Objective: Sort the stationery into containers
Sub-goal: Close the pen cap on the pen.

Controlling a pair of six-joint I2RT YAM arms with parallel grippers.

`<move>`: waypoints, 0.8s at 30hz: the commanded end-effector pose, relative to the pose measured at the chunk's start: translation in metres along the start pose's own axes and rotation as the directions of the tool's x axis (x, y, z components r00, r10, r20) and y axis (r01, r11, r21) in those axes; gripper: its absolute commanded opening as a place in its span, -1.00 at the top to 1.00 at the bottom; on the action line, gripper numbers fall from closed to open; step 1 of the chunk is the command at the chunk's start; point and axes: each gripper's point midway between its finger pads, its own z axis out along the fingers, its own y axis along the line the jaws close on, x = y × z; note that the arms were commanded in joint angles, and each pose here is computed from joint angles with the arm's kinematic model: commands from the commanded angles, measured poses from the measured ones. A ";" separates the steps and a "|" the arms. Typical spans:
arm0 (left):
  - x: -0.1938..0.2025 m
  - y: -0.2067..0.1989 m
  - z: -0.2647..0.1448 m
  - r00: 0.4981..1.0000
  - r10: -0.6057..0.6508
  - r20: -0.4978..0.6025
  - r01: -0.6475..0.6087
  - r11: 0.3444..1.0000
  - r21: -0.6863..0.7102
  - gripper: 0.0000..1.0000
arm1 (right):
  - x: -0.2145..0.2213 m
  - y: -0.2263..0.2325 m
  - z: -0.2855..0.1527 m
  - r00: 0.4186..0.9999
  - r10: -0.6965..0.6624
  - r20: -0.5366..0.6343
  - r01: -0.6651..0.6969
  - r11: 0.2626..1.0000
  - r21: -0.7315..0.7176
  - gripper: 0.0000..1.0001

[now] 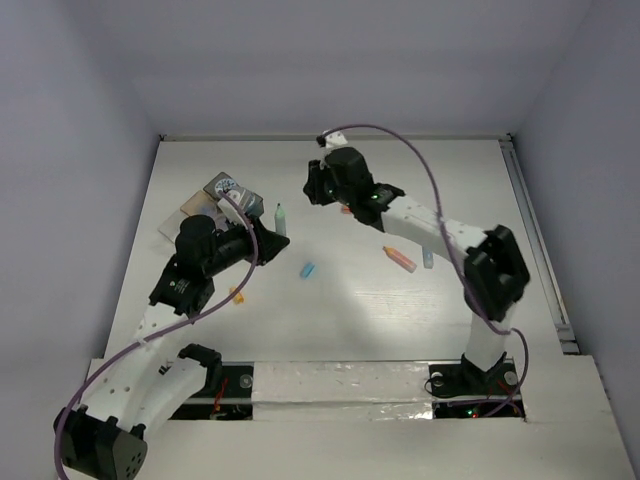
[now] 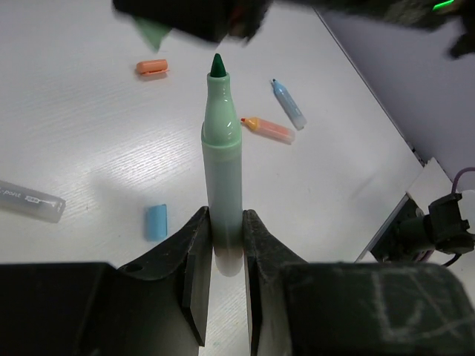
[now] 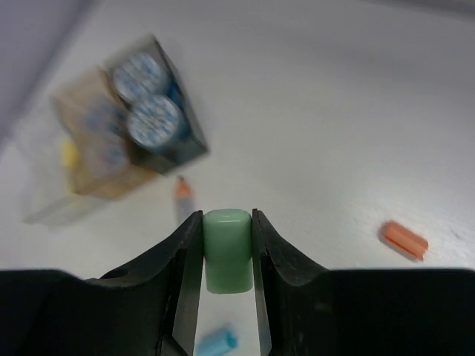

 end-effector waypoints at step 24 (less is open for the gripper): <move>-0.018 0.017 0.002 0.998 0.012 0.059 -0.007 0.996 -0.086 1.00 | -0.124 0.135 -0.102 0.861 0.343 0.375 -0.158 0.882 -0.444 0.84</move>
